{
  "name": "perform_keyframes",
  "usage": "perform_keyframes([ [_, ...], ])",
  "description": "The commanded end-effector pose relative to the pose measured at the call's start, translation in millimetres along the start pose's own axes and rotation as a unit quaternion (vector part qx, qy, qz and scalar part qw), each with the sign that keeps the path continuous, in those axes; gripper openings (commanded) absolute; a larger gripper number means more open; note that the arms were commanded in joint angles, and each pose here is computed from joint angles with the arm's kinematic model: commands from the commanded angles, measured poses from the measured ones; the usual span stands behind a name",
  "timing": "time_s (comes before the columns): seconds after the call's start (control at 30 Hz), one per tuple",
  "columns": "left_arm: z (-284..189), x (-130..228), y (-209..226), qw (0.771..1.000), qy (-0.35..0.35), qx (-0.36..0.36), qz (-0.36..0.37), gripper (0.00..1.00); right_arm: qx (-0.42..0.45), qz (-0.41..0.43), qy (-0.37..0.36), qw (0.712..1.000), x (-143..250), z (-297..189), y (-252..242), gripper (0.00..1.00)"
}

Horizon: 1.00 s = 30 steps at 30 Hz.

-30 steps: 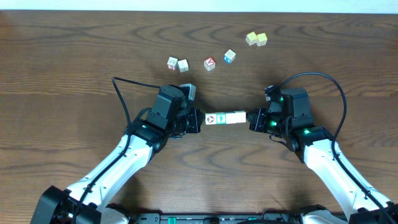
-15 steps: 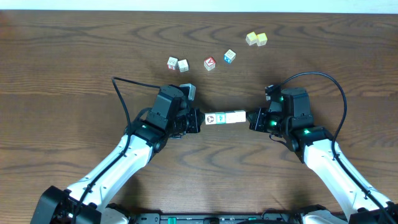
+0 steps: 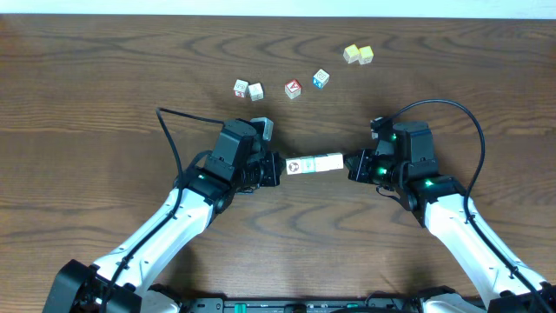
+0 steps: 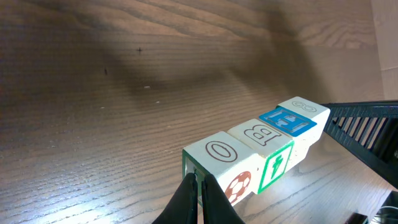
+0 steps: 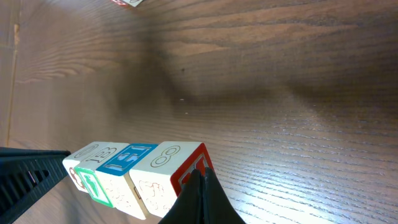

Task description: Lift 4 blocks

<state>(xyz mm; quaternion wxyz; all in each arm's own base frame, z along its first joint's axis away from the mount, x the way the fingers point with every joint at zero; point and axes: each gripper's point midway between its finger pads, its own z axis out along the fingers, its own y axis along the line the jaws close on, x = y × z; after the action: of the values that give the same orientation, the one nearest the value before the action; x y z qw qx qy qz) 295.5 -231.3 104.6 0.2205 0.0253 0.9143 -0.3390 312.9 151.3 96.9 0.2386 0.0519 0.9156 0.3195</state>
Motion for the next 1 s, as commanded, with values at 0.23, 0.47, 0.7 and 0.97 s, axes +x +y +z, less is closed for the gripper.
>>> perform_keyframes([
  [0.23,-1.7,9.7,-26.5,0.998,0.023,0.056,0.011,0.07,-0.113,-0.024,0.042,0.992,11.7,-9.1,56.1,0.01],
  [0.47,-1.7,9.7,-26.6,0.998,0.023,0.056,0.009,0.07,-0.112,-0.024,0.043,0.993,12.2,-9.1,55.6,0.01],
  [0.7,-1.7,9.8,-26.5,0.998,0.023,0.056,0.009,0.07,-0.111,-0.023,0.044,0.993,12.8,-9.0,55.3,0.01],
  [0.97,-1.7,9.8,-26.5,0.998,0.023,0.056,0.009,0.07,-0.108,-0.021,0.046,0.993,13.5,-8.4,53.7,0.01],
])
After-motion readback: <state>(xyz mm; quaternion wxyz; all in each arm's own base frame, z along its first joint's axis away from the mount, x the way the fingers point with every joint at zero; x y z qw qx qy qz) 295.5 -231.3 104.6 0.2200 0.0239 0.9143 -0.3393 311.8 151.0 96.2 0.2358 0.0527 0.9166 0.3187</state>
